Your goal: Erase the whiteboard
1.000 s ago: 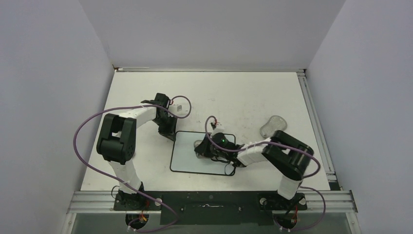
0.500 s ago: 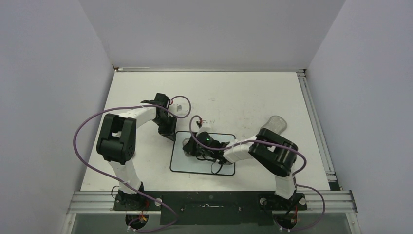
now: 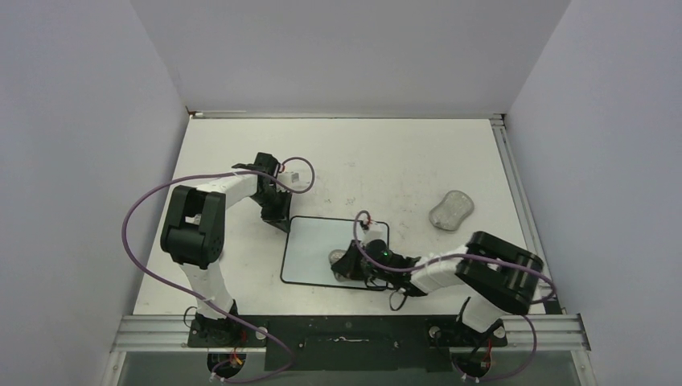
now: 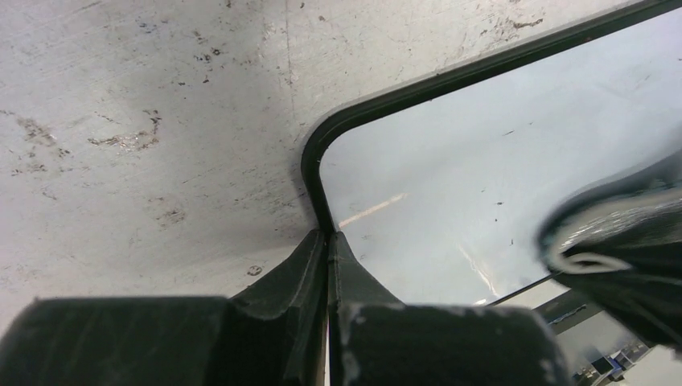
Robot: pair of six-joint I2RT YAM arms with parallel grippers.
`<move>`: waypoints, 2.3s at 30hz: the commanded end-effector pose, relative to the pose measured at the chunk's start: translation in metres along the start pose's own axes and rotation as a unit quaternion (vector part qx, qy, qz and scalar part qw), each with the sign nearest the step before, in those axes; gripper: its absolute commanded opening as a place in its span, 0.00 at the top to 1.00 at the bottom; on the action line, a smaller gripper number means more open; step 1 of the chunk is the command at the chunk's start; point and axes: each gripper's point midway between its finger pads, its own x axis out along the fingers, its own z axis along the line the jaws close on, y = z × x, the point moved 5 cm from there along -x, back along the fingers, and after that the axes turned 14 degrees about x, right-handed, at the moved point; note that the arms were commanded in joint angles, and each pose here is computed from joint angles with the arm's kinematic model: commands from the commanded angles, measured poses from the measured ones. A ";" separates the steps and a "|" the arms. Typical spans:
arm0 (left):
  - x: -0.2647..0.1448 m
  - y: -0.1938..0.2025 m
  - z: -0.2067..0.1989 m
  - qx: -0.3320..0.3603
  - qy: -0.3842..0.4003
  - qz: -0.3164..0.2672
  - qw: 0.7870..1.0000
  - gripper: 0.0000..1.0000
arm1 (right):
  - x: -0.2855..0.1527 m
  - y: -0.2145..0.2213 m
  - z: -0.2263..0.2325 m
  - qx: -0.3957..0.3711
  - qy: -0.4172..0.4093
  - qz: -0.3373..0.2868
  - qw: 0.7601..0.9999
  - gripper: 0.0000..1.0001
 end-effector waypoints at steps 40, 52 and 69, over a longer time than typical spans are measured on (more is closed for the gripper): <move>-0.029 -0.041 0.003 0.032 -0.008 -0.067 0.997 0.92 | -0.043 -0.065 -0.028 -0.034 0.161 -0.094 0.982 0.95; -0.065 -0.040 -0.003 0.044 -0.002 -0.098 0.994 0.72 | -0.113 -0.147 -0.070 -0.003 0.254 -0.200 0.946 0.95; -0.114 -0.037 0.012 0.053 -0.073 -0.163 0.983 0.04 | -0.153 -0.224 -0.021 -0.043 0.256 -0.288 0.922 0.10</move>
